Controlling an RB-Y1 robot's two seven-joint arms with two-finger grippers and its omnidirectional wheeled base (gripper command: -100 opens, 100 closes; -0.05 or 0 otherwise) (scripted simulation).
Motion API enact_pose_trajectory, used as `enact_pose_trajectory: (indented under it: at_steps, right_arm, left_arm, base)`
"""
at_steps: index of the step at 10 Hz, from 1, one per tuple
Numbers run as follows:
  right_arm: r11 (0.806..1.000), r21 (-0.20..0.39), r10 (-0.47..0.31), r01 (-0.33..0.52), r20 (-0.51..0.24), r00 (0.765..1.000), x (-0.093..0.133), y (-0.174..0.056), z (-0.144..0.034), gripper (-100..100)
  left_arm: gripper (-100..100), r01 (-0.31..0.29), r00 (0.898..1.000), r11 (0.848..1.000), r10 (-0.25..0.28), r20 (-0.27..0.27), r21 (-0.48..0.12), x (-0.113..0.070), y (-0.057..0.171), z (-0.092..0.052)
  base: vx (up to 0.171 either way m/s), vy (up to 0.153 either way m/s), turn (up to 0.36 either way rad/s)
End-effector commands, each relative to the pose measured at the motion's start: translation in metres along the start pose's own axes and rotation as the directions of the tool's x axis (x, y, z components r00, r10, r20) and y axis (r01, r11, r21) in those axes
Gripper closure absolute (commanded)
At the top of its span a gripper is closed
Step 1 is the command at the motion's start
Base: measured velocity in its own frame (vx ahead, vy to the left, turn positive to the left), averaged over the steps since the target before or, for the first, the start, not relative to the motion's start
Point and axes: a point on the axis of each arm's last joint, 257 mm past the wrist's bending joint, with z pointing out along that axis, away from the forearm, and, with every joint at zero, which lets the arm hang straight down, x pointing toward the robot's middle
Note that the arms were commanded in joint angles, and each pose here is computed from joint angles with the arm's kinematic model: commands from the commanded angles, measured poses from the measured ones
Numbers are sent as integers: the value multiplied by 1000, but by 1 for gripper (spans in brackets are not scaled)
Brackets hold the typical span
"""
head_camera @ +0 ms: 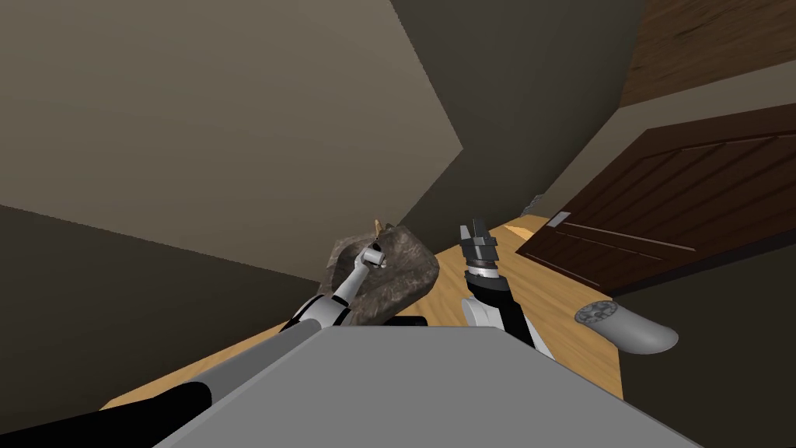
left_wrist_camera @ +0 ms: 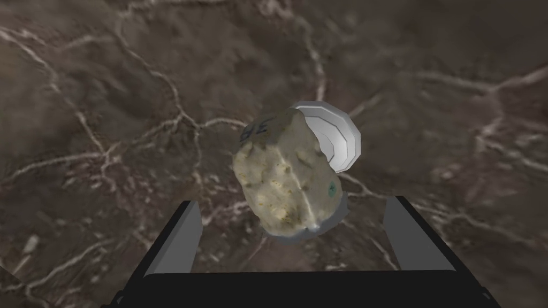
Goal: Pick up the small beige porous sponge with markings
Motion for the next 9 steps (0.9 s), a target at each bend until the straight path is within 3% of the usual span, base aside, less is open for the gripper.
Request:
enact_pose_trajectory:
  at_steps: [1, 5, 6, 9]
  right_arm:
    - [1000, 0, 0, 0, 0, 1000, 0, 0, 0, 0]
    - [1000, 0, 0, 0, 0, 1000, 0, 0, 0, 0]
    - [1000, 0, 0, 0, 0, 1000, 0, 0, 0, 0]
    - [1000, 0, 0, 0, 0, 1000, 0, 0, 0, 0]
  left_arm:
    - [-100, 4, 1000, 1000, -4, 3, 2, -7, 3, 4]
    - [-100, 12, 1000, 1000, -12, 5, 0, -15, 6, 11]
    - [100, 12, 1000, 1000, -12, 6, 2, -16, 6, 11]
    - [100, 13, 1000, 1000, -13, 5, 1, -15, 6, 11]
  base:
    - [-8, -38, -29]
    - [-6, -20, -20]
    - [0, 0, 0]
    - [0, 0, 0]
